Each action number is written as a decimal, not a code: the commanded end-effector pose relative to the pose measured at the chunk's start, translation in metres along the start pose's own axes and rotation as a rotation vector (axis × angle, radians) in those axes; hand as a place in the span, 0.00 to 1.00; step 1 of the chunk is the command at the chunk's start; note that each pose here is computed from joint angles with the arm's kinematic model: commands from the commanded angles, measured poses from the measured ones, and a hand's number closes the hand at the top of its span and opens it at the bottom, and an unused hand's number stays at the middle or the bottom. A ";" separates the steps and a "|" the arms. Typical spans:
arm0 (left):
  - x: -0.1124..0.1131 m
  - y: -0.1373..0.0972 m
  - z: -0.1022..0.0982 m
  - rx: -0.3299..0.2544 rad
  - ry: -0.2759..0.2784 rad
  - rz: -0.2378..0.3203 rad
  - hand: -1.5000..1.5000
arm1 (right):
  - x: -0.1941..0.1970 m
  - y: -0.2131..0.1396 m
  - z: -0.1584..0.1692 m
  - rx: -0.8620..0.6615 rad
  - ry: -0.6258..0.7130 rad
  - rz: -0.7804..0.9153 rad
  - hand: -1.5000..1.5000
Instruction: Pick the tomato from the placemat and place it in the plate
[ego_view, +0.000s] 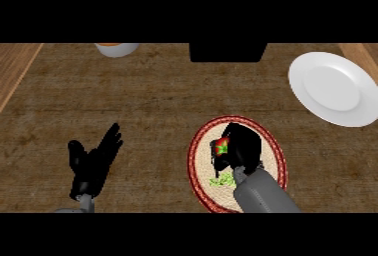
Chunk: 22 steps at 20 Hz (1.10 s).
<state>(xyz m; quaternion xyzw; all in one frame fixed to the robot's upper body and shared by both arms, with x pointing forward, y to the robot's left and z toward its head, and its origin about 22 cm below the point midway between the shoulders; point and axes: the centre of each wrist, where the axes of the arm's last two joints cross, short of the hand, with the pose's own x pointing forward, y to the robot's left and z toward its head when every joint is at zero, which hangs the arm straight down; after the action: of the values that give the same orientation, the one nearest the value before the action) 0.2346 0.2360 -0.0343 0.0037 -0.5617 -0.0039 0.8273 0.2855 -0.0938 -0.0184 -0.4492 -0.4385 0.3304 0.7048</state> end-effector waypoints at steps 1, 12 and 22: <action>0.002 0.008 0.001 0.018 0.012 0.013 0.50 | -0.014 -0.020 0.004 -0.078 -0.220 -0.028 1.00; -0.007 0.005 0.006 0.028 0.023 0.005 0.50 | -0.096 -0.090 0.046 -0.276 -0.684 -0.244 1.00; -0.003 0.013 -0.007 0.010 0.006 0.006 0.50 | -0.153 -0.148 -0.006 -0.380 -0.466 -0.604 1.00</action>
<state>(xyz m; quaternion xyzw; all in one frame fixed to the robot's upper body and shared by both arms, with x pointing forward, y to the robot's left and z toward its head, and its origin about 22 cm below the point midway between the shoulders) 0.2305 0.2469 -0.0341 0.0049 -0.5574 0.0026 0.8302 0.2245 -0.2513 0.0535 -0.3481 -0.7386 0.1861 0.5465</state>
